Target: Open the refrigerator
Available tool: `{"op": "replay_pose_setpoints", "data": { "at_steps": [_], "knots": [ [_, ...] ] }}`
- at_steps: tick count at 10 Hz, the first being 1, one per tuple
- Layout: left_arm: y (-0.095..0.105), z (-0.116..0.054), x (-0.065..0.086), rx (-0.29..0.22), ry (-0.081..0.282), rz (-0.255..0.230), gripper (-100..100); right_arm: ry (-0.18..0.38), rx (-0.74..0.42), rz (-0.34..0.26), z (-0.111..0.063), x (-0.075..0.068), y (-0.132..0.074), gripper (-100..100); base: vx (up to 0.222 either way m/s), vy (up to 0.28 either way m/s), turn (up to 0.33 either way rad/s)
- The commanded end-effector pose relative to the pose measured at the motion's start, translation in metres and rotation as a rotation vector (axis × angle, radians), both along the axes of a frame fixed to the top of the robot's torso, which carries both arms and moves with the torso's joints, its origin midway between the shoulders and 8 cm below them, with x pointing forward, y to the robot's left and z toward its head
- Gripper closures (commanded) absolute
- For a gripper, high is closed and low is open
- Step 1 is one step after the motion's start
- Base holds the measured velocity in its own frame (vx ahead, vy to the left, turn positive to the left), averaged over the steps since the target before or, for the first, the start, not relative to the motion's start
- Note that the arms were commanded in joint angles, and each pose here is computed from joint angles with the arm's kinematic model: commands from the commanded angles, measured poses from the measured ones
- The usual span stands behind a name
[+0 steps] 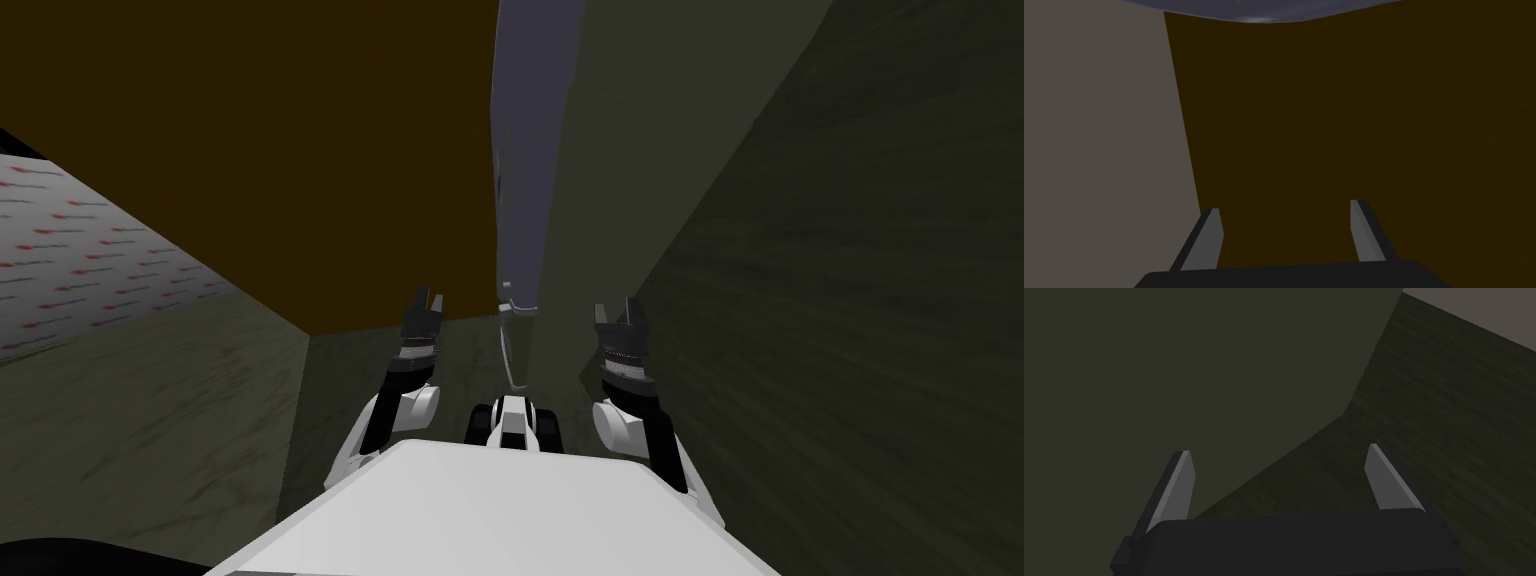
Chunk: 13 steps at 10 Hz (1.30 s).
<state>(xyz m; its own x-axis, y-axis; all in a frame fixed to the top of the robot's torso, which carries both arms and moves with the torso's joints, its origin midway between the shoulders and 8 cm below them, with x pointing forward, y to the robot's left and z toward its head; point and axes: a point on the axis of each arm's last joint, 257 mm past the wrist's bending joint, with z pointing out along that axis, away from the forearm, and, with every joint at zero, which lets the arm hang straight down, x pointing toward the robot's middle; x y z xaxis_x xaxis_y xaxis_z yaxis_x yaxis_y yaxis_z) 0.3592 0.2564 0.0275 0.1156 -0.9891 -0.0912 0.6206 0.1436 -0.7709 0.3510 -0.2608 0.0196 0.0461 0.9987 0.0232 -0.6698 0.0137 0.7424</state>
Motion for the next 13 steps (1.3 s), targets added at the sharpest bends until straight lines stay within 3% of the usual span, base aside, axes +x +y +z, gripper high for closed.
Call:
{"op": "replay_pose_setpoints", "data": {
  "at_steps": [1,8,11,12,13],
  "knots": [
    [0.000,0.000,0.000,0.000,0.000,0.000,0,0.000,0.049,0.082,-0.002,0.002,0.007,-100,0.005,0.007,0.034],
    [0.000,0.000,0.000,0.000,0.000,0.000,0,-0.021,0.327,0.326,-0.006,0.006,0.021,-100,0.010,0.010,0.052],
    [0.000,0.000,0.000,0.000,0.000,0.000,0,-0.028,0.401,0.386,-0.006,0.006,0.024,-100,0.009,0.008,0.036],
    [0.000,0.000,0.000,0.000,0.000,0.000,0,-0.036,0.466,0.436,-0.006,0.006,0.026,-100,0.006,0.007,0.048],
    [0.000,0.000,0.000,0.000,0.000,0.000,0,-0.036,0.469,0.439,-0.006,0.006,0.026,-100,0.007,0.007,0.030]
  ]
}}
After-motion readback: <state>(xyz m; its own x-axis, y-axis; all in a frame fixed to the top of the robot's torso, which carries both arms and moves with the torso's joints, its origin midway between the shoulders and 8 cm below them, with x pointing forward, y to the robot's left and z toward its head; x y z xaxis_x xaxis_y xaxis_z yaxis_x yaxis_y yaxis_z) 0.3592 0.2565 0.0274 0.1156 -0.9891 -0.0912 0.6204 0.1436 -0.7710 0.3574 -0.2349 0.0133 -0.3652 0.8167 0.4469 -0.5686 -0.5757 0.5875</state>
